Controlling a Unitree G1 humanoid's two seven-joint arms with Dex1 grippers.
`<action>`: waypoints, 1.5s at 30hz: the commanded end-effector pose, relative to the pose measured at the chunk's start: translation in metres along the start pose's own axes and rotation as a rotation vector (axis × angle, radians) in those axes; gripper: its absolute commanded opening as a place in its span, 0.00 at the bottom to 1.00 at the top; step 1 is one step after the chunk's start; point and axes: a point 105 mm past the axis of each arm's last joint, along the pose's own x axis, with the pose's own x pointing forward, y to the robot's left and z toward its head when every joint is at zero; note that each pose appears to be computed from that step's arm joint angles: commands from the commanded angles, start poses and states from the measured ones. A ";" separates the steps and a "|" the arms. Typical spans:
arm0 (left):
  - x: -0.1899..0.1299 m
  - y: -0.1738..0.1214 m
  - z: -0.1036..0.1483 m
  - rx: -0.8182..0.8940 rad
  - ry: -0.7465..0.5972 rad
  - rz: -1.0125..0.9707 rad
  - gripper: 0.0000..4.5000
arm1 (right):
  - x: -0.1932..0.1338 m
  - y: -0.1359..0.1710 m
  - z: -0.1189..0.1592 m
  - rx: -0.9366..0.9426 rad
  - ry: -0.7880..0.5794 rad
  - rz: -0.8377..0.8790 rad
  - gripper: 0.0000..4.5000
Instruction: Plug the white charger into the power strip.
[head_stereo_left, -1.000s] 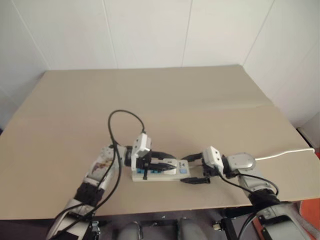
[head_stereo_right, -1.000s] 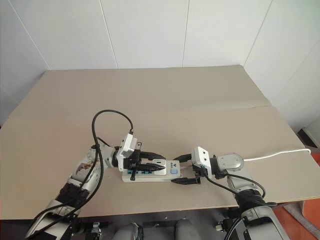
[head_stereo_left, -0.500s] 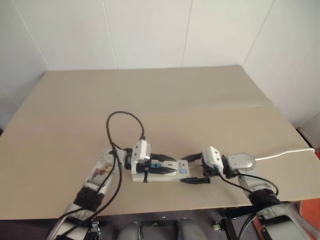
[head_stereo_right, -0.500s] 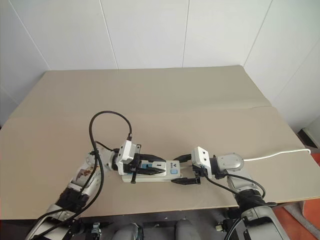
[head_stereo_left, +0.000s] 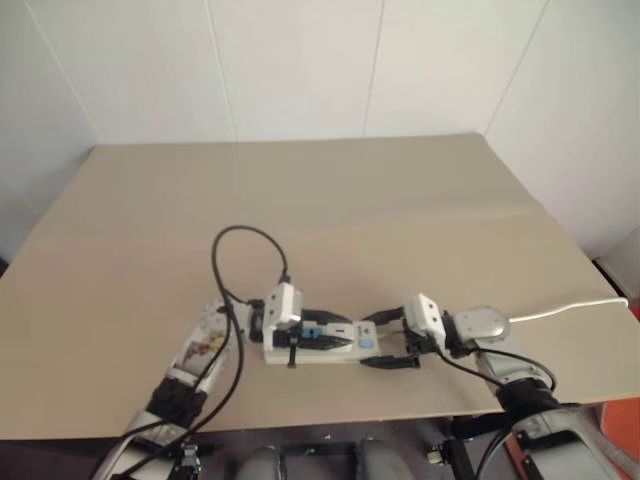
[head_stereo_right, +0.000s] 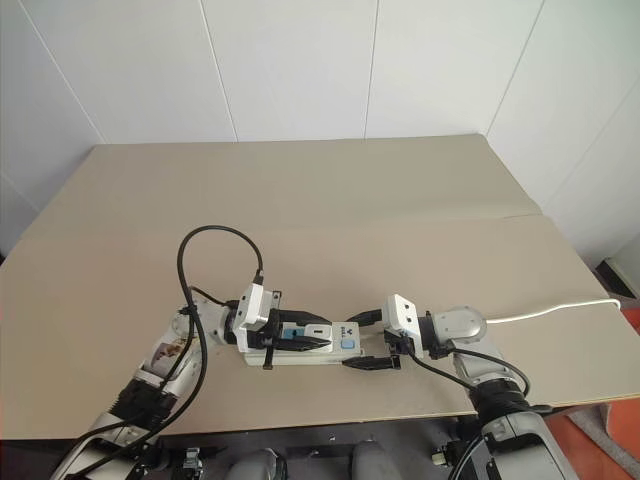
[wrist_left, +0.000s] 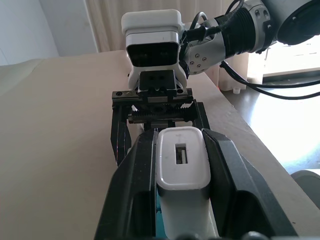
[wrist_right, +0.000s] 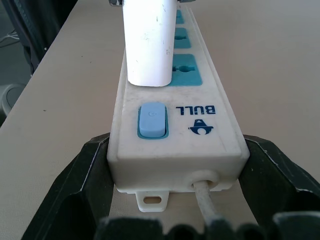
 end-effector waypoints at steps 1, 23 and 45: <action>-0.014 -0.009 -0.043 -0.131 0.168 0.020 0.23 | 0.003 0.008 -0.009 0.013 0.035 0.026 0.76; -0.038 0.009 0.010 -0.083 0.012 0.021 0.99 | 0.003 0.005 -0.007 0.050 0.020 0.023 0.76; -0.219 -0.016 0.051 -0.127 0.271 0.402 1.00 | -0.130 0.019 0.092 -0.150 0.097 -0.124 0.99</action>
